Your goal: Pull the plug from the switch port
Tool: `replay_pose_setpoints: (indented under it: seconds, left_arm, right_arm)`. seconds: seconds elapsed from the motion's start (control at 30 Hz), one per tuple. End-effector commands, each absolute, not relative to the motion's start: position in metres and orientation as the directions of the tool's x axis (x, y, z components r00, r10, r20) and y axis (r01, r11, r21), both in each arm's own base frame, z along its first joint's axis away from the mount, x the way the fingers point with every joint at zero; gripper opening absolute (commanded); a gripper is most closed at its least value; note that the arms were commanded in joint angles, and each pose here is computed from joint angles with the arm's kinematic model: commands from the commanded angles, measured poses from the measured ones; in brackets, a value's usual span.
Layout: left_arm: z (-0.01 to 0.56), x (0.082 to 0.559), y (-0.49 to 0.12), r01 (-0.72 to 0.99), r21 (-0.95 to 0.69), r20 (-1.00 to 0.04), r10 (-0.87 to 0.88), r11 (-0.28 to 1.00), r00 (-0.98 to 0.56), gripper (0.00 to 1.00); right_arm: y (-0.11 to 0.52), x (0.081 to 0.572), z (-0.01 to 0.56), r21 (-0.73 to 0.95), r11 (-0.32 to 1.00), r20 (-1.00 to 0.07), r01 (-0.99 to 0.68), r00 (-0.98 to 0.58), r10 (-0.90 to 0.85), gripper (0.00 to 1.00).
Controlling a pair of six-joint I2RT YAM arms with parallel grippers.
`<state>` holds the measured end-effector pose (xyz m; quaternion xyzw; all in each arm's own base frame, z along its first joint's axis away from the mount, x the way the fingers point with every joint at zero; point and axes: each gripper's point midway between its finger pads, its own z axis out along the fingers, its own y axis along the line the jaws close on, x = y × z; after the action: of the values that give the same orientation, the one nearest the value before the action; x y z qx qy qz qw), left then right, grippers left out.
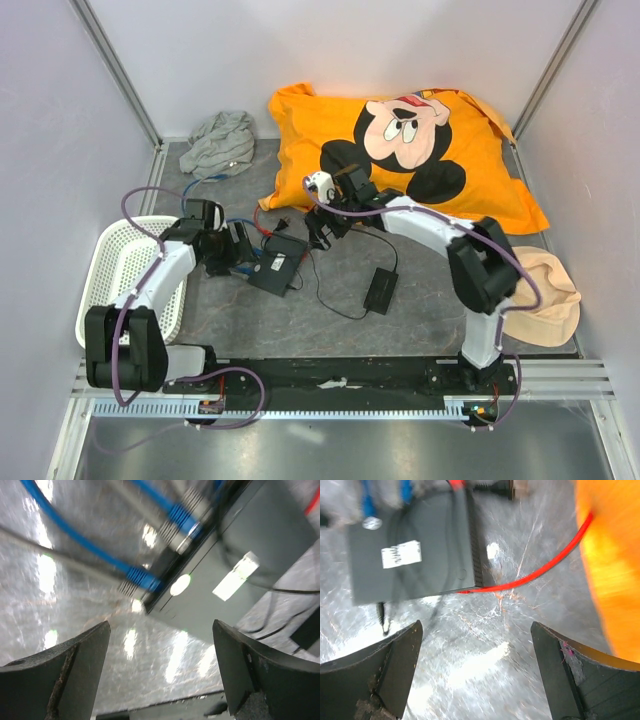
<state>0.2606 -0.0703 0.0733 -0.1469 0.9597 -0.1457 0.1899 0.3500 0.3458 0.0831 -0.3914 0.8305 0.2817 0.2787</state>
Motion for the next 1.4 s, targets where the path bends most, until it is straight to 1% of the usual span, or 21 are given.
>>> replay_pose_setpoints:
  seconds: [0.0,0.03,0.1,0.13,0.17,0.2,0.23,0.3,0.4,0.43,0.47,0.5,0.53,0.6,0.63,0.8,0.83,0.93,1.0,1.17,1.37]
  left_arm:
    - [0.099,0.291,-0.065,-0.189,-0.392,-0.433,-0.361,0.9,-0.826,0.9]
    - [0.098,0.292,-0.059,-0.217,-0.397,-0.424,-0.388,0.892,-0.819,0.89]
    - [0.094,0.29,-0.056,-0.238,-0.393,-0.415,-0.402,0.888,-0.816,0.89]
    - [0.094,0.293,-0.047,-0.265,-0.39,-0.416,-0.426,0.882,-0.803,0.89]
    - [0.092,0.293,-0.049,-0.264,-0.395,-0.409,-0.426,0.88,-0.807,0.89]
    - [0.094,0.293,-0.055,-0.244,-0.423,-0.4,-0.421,0.873,-0.814,0.89]
    - [0.095,0.293,-0.059,-0.234,-0.439,-0.39,-0.418,0.867,-0.821,0.89]
    - [0.096,0.291,-0.068,-0.215,-0.482,-0.361,-0.416,0.849,-0.834,0.88]
    - [0.102,0.287,-0.083,-0.176,-0.55,-0.322,-0.402,0.817,-0.857,0.86]
    - [0.102,0.285,-0.087,-0.175,-0.567,-0.305,-0.404,0.804,-0.862,0.86]
    - [0.103,0.283,-0.09,-0.182,-0.584,-0.289,-0.412,0.791,-0.864,0.86]
    - [0.105,0.283,-0.097,-0.167,-0.616,-0.28,-0.412,0.77,-0.867,0.86]
    - [0.101,0.278,-0.098,-0.178,-0.623,-0.262,-0.417,0.762,-0.87,0.86]
    - [0.097,0.279,-0.098,-0.199,-0.625,-0.255,-0.439,0.755,-0.861,0.86]
    - [0.097,0.279,-0.097,-0.204,-0.625,-0.259,-0.446,0.754,-0.857,0.85]
    - [0.1,0.285,-0.094,-0.194,-0.618,-0.288,-0.449,0.762,-0.846,0.84]
    - [0.104,0.288,-0.094,-0.181,-0.617,-0.302,-0.443,0.766,-0.844,0.84]
    - [0.108,0.291,-0.092,-0.166,-0.611,-0.323,-0.436,0.774,-0.84,0.84]
    - [0.108,0.292,-0.089,-0.171,-0.607,-0.329,-0.442,0.776,-0.835,0.84]
    - [0.103,0.291,-0.086,-0.194,-0.609,-0.316,-0.46,0.769,-0.83,0.84]
    - [0.1,0.289,-0.082,-0.213,-0.609,-0.308,-0.475,0.764,-0.824,0.84]
  right_arm:
    - [0.342,0.343,0.148,0.02,0.424,-0.82,-0.905,-0.258,-0.511,0.98]
    - [0.346,0.341,0.149,-0.093,0.383,-0.823,-0.919,-0.145,-0.55,0.98]
    - [0.339,0.321,0.134,-0.212,0.314,-0.799,-0.925,-0.021,-0.601,0.98]
    - [0.35,0.318,0.14,-0.357,0.247,-0.781,-0.901,0.143,-0.608,0.98]
    - [0.341,0.304,0.12,-0.401,0.21,-0.752,-0.892,0.189,-0.632,0.98]
    - [0.342,0.3,0.116,-0.45,0.188,-0.734,-0.873,0.242,-0.635,0.98]
    - [0.354,0.298,0.124,-0.529,0.167,-0.719,-0.832,0.335,-0.609,0.98]
    - [0.351,0.295,0.116,-0.569,0.175,-0.696,-0.803,0.357,-0.622,0.98]
    - [0.36,0.293,0.125,-0.674,0.146,-0.638,-0.724,0.471,-0.609,0.93]
    - [0.368,0.292,0.137,-0.717,0.153,-0.626,-0.68,0.531,-0.572,0.93]
    - [0.364,0.288,0.129,-0.771,0.09,-0.557,-0.63,0.6,-0.575,0.93]
    - [0.367,0.283,0.129,-0.797,0.058,-0.529,-0.601,0.65,-0.545,0.93]
    - [0.371,0.282,0.137,-0.835,0.055,-0.495,-0.547,0.704,-0.509,0.93]
    - [0.371,0.273,0.124,-0.871,-0.017,-0.424,-0.491,0.769,-0.478,0.92]
    - [0.373,0.274,0.129,-0.887,-0.005,-0.409,-0.463,0.788,-0.461,0.91]
    - [0.38,0.27,0.106,-0.899,-0.062,-0.369,-0.434,0.825,-0.429,0.9]
    - [0.384,0.267,0.112,-0.915,-0.054,-0.348,-0.4,0.849,-0.397,0.9]
    - [0.391,0.261,0.11,-0.923,-0.068,-0.334,-0.379,0.876,-0.348,0.9]
    - [0.394,0.261,0.103,-0.915,-0.097,-0.337,-0.391,0.875,-0.346,0.88]
    - [0.404,0.265,0.083,-0.921,-0.151,-0.295,-0.359,0.896,-0.332,0.8]
    - [0.416,0.274,0.058,-0.92,-0.192,-0.268,-0.342,0.906,-0.327,0.75]
